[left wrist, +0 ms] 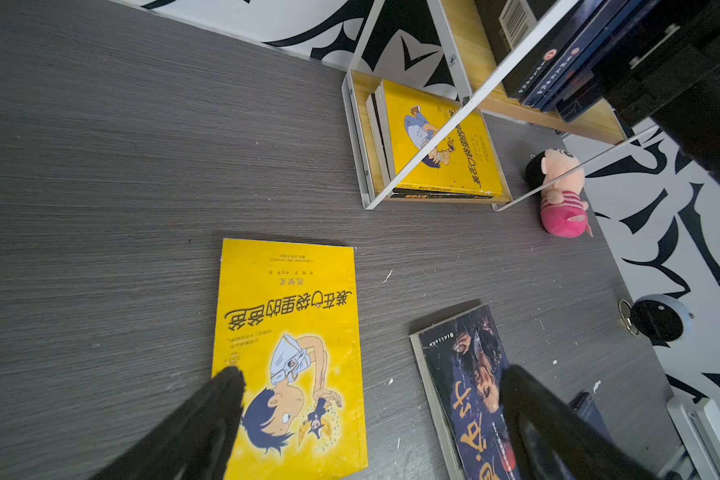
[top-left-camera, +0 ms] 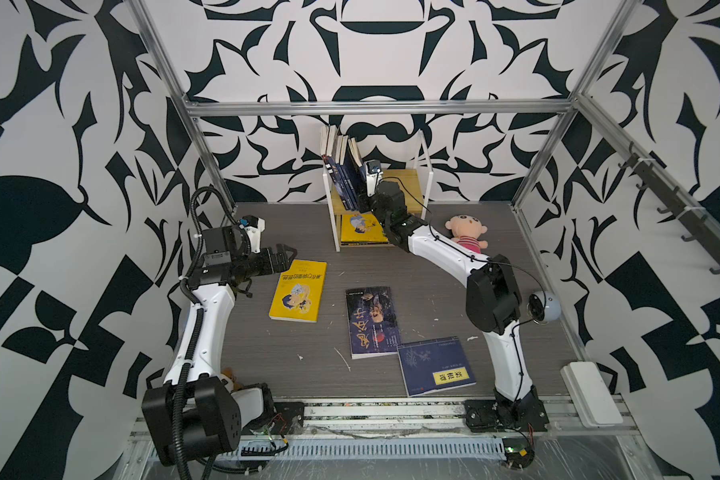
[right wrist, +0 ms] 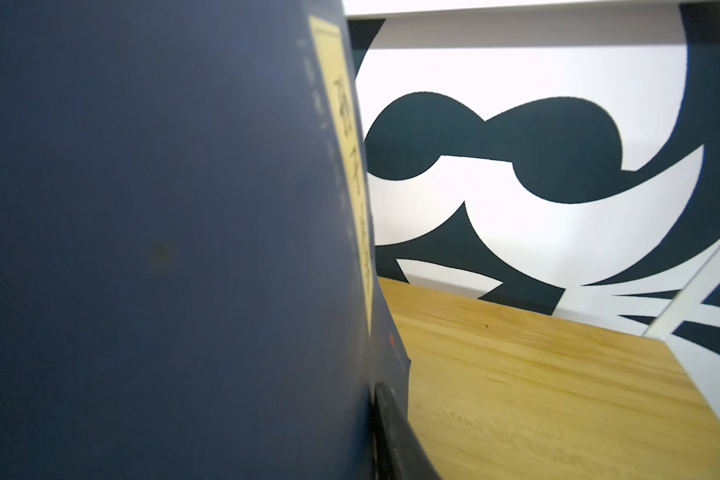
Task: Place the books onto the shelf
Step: 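Stand the blue book beside the standing blue books with the right gripper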
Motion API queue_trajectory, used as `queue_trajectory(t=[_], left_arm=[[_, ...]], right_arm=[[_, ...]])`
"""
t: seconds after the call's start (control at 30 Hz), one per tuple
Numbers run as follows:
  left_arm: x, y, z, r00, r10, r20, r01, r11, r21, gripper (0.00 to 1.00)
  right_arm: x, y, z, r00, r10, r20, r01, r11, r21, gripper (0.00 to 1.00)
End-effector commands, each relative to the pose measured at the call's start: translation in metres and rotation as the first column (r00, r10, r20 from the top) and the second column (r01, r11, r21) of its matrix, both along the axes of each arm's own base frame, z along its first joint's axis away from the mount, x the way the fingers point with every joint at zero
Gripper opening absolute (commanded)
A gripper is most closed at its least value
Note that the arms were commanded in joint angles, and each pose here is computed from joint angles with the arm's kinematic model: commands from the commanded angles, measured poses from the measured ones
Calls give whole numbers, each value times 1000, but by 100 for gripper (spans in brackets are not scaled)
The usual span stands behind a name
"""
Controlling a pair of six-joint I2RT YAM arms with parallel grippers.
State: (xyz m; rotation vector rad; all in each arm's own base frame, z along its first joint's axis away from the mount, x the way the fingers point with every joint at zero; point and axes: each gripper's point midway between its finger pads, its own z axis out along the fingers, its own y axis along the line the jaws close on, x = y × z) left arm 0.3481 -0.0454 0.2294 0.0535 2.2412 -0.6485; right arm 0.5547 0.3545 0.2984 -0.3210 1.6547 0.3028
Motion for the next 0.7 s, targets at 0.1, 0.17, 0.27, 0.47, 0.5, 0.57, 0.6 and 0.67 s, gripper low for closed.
queue_trajectory(t=[0.1,0.17,0.27,0.47,0.5,0.57,0.6,0.67], left_arm=[[-2,-2,11,1000,-13,29,13,1000,6,100],[-2,-2,11,999,-11,30,11,1000,6,100],[-2,-2,11,999,-14,30,14,1000,2,100],[-3,-2,10,999,-13,31,13,1000,3,100],[-3,-2,10,999,-11,31,11,1000,4,99],[-3,-2,11,999,-11,32,11,1000,5,100],[-3,-2,11,999,-13,34,12,1000,6,100],[-3,-1,10,999,-12,32,12,1000,8,100]], right_arm=[[-29,10,34,991,124,53,-124,992,-9,35],[-30,10,30,990,129,54,-128,991,-25,38],[-26,10,29,992,117,53,-114,992,-44,38],[-8,1,32,998,10,67,-9,1000,-15,22],[-5,0,34,997,-4,72,4,1000,-9,21],[-2,1,36,997,-11,81,11,1000,1,19],[-2,2,36,997,-8,82,8,1000,0,20],[-1,5,35,997,6,75,-6,1000,-1,25]])
